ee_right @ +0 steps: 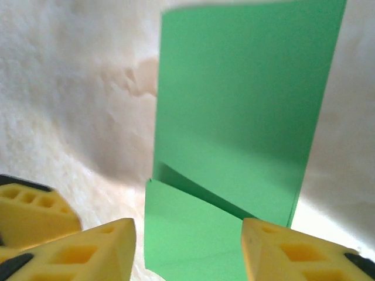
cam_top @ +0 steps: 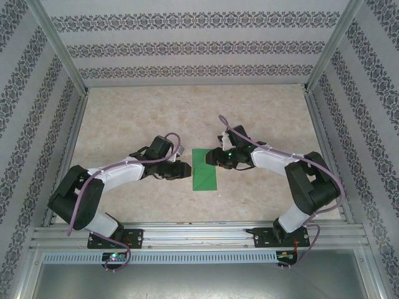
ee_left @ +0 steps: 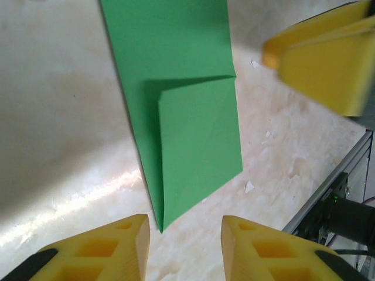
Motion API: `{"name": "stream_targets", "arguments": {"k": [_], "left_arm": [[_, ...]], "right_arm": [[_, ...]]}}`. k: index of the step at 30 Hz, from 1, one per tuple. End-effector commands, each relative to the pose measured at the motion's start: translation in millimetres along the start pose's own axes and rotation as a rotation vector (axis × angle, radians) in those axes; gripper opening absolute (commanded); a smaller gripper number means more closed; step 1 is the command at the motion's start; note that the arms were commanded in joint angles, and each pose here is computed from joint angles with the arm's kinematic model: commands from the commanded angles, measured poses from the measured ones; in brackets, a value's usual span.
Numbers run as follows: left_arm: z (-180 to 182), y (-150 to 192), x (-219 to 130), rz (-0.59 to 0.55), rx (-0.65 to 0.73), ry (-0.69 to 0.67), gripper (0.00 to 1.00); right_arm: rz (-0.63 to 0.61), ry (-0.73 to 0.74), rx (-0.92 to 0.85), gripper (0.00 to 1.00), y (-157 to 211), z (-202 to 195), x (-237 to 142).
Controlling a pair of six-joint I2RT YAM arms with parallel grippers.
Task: Fold a paper plane with a square sheet of paper (fold left side to right side)
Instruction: Fold the triangle a second time at the center of the table, then turn over the paper at the center of the table.
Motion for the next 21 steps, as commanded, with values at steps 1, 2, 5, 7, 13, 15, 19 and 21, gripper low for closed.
{"name": "stream_targets", "arguments": {"k": [1,2,5,7,13,15,19,21], "left_arm": [[-9,-19,8,-0.017,0.049,0.042,0.39],[-9,-22,11,-0.012,0.052,0.044,0.39],[-7,-27,21,0.005,0.059,0.051,0.40],[-5,-29,27,0.018,0.063,0.048,0.40],[0,-31,44,0.044,0.050,0.063,0.37],[-1,-33,47,0.044,0.047,0.077,0.33],[-1,-34,50,0.046,0.048,0.084,0.22],[0,-34,50,0.042,0.050,0.081,0.15]], "right_arm": [[-0.089,0.016,0.001,0.60,-9,-11,-13],[-0.104,0.005,0.003,0.63,-10,-11,-16],[-0.117,-0.014,0.006,0.67,-6,-14,-21],[-0.112,-0.016,0.008,0.68,-2,-16,-22],[-0.093,-0.021,0.019,0.67,10,-23,-24],[-0.085,-0.026,0.017,0.67,13,-23,-25],[-0.072,-0.037,0.021,0.66,17,-24,-25],[-0.063,-0.043,0.022,0.64,20,-24,-25]]}}
Point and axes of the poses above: each hand's point on the last joint's axis, 136 mm out from that joint toward the fingers, its own x axis out along the fingers, its own z axis along the line the jaws close on, y = z × x, the point moved 1 cm from there along -x, back along the fingers, and after that the axes turned 4 degrees about x, right-handed, at the moved point
